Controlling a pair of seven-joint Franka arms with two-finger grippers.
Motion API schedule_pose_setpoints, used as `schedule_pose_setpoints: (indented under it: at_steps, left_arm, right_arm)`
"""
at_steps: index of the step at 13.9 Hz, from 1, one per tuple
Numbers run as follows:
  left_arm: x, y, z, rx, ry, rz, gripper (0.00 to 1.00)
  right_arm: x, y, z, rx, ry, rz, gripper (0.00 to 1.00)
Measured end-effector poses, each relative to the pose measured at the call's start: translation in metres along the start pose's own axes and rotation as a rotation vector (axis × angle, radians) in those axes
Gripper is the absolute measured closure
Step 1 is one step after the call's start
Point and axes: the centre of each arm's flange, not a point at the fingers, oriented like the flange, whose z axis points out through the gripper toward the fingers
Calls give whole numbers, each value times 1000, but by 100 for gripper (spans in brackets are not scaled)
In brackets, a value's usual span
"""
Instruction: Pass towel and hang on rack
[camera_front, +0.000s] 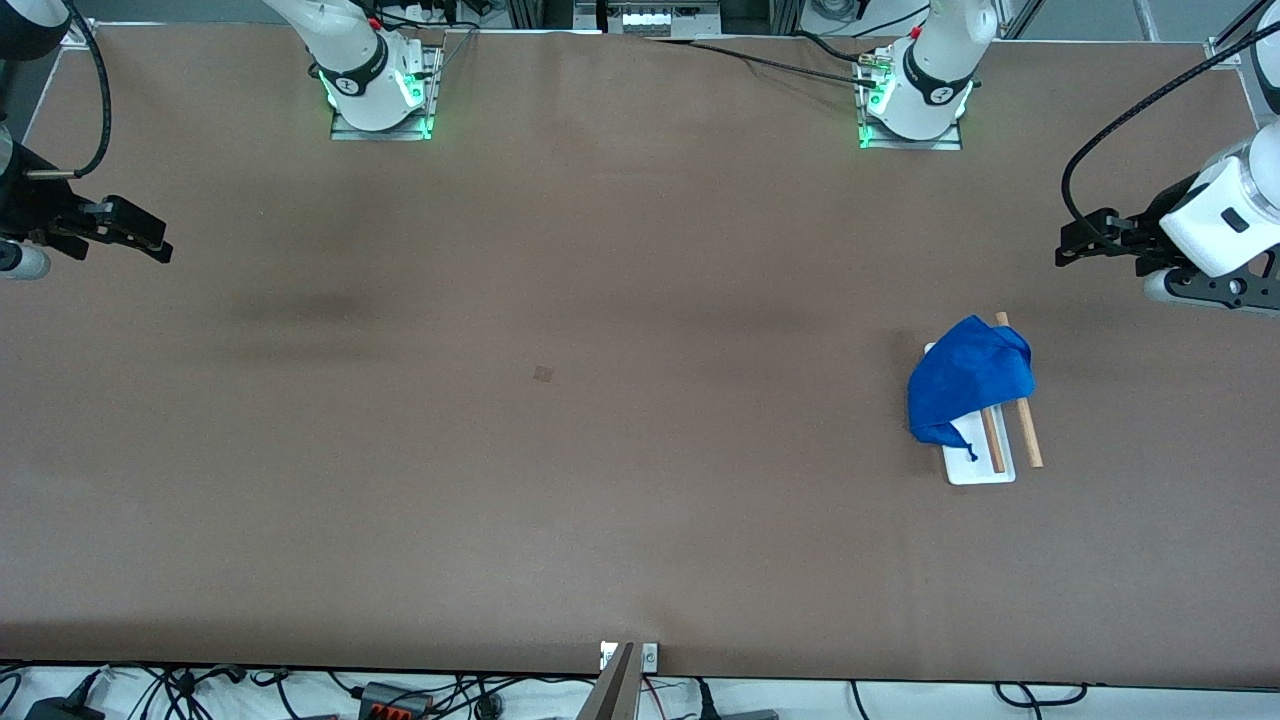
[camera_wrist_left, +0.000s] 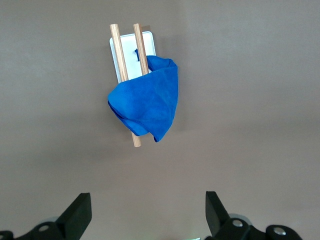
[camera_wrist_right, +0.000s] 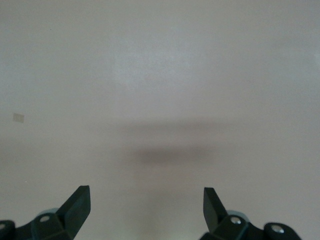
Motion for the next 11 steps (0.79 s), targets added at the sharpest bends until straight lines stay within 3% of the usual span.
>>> schedule_pose_setpoints:
  at_steps: [11]
  left_arm:
    - [-4, 2, -7, 3, 11, 2, 0]
  right_arm:
    - [-1, 0, -1, 0, 2, 0, 0]
